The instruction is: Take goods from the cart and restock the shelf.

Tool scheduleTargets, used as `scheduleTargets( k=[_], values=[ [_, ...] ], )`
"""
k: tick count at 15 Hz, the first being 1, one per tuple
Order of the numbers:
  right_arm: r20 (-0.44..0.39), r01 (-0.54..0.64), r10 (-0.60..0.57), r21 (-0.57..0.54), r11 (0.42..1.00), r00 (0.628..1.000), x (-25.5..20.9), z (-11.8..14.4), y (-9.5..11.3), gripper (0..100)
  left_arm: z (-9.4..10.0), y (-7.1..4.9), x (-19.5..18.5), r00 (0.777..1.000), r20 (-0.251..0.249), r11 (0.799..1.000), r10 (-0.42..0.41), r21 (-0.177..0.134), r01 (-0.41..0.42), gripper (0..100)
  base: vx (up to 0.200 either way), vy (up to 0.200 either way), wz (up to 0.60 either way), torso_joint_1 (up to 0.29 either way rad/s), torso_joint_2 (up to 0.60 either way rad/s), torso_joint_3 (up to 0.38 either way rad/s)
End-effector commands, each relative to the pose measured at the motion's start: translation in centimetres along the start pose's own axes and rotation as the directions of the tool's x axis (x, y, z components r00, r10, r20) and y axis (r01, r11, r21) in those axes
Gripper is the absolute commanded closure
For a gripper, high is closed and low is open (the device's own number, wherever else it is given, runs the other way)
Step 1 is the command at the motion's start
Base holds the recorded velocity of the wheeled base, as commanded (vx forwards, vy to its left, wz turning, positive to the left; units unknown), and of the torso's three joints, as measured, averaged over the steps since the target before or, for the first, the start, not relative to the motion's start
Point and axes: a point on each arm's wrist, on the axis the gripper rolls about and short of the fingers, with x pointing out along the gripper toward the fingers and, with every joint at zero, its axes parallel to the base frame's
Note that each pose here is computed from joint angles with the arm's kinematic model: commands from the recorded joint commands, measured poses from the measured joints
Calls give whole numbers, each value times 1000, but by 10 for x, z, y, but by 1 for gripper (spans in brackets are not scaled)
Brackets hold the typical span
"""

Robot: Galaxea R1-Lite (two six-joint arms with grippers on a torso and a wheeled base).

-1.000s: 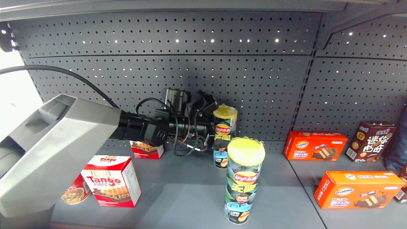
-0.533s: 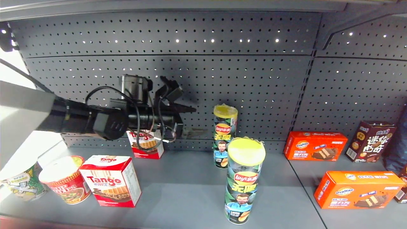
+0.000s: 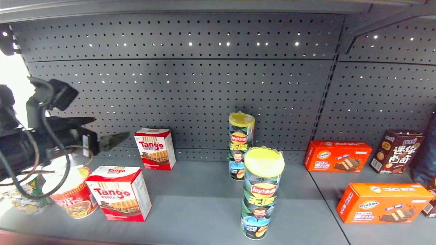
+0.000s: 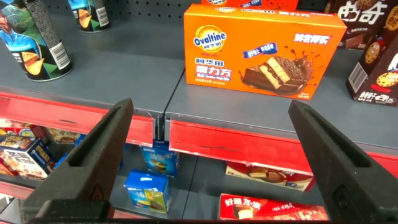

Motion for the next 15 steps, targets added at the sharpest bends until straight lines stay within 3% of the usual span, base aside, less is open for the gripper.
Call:
scheduleTargets(
  k=[1,3,5,7,8,15],
  values=[
    [-1,-1,1,0,1000,1000,0,0,0,0,-17,-11,-76,942,121,943,312,-159,-292,0,0,0,0,0,0,0],
    [-3,-1,1,0,1000,1000,0,0,0,0,-31,-19,-88,944,109,943,311,-161,-292,0,0,0,0,0,0,0],
    [-1,-1,1,0,1000,1000,0,0,0,0,-30,-24,-87,952,118,952,281,-156,-262,0,0,0,0,0,0,0],
    [-1,-1,1,0,1000,1000,0,0,0,0,-28,-26,-87,955,130,949,267,-205,-238,0,0,0,0,0,0,0],
    [-1,-1,1,0,1000,1000,0,0,0,0,-28,-26,-87,956,128,949,264,-212,-233,0,0,0,0,0,0,0],
    [-3,-1,1,0,1000,1000,0,0,0,0,-24,-27,-84,959,136,953,247,-216,-215,0,0,0,0,0,0,0]
  ],
)
